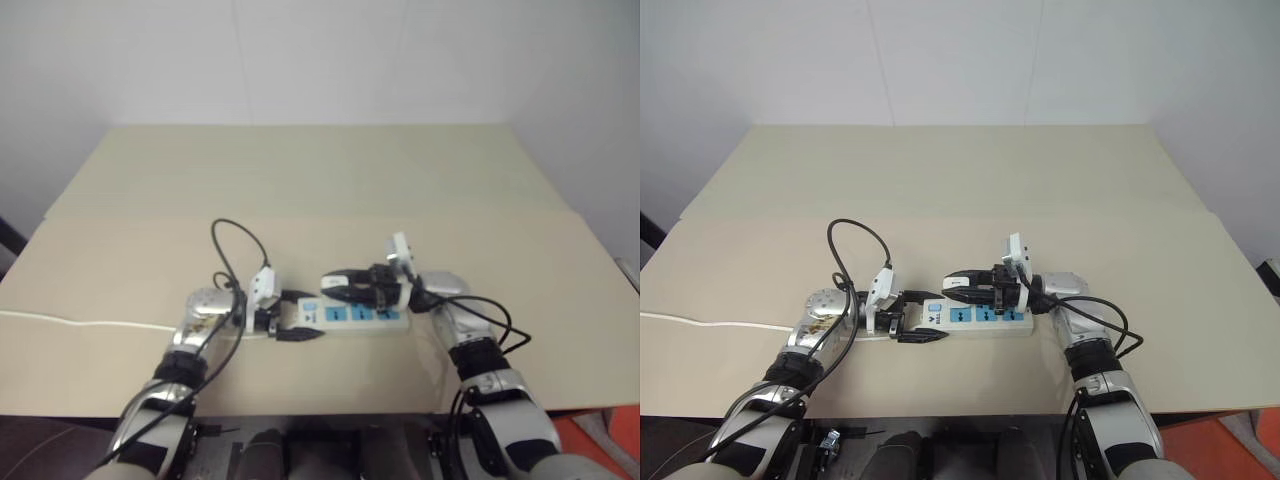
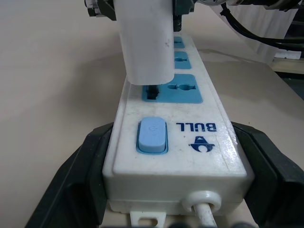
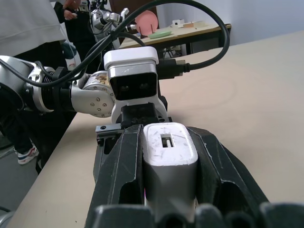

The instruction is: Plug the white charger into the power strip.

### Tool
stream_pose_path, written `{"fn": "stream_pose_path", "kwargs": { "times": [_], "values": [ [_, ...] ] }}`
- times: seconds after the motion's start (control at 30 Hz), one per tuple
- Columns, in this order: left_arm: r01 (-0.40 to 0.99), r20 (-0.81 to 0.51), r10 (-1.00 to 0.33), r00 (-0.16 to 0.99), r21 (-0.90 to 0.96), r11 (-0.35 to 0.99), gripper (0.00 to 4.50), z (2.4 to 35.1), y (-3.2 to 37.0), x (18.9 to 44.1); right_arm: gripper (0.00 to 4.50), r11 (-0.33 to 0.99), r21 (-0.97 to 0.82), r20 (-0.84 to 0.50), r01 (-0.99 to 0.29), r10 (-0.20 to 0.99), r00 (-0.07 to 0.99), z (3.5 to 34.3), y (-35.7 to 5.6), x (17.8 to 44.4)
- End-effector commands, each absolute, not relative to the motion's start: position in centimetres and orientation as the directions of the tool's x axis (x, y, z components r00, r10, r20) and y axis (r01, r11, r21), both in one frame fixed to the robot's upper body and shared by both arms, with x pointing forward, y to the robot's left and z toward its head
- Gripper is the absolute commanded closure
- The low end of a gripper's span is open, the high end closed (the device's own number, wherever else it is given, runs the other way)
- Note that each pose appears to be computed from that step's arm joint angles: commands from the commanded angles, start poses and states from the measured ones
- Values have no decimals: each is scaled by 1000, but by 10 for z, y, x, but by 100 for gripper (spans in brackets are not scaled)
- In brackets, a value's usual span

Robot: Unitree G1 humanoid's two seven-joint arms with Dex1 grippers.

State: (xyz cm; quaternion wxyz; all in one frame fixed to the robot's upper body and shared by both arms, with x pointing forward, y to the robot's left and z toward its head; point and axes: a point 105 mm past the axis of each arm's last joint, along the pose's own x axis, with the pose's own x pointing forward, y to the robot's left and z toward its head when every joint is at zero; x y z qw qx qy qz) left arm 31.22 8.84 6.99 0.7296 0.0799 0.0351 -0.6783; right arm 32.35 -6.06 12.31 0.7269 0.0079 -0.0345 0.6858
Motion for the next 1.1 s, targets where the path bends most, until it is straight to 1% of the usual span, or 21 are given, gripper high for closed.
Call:
{"fn": "stream_pose_path", "kwargs": {
  "times": [0.03, 0.2, 0.4, 0.53, 0.63, 0.73, 0.87, 1.1],
  "values": [
    [994, -155, -985, 71, 89, 58, 120, 75, 88, 312, 339, 29, -54, 29, -998, 999, 28, 114, -68, 321],
    [994, -159, -984, 77, 93, 63, 120, 76, 91, 313, 339, 22, -76, -16, -997, 1000, 23, 105, -79, 325],
    [994, -162, -983, 83, 90, 69, 120, 75, 95, 311, 339, 67, -92, 23, -994, 998, 65, 110, -83, 335],
    [994, -158, -984, 77, 85, 64, 120, 74, 94, 308, 339, 59, -78, -43, -995, 997, 62, 98, -88, 335],
    [994, -158, -985, 76, 85, 63, 120, 75, 94, 308, 339, 66, -36, -84, -997, 994, 69, 84, -91, 333],
    [994, -156, -985, 79, 85, 66, 120, 76, 92, 309, 339, 107, -2, -56, -994, 993, 106, 74, -91, 332],
    [995, -158, -985, 72, 81, 60, 120, 76, 93, 308, 339, 93, 37, -116, -995, 989, 88, 53, -93, 321],
    [996, -164, -984, 65, 76, 54, 120, 76, 94, 307, 339, 104, 55, -116, -993, 988, 97, 52, -91, 323]
  ]
}}
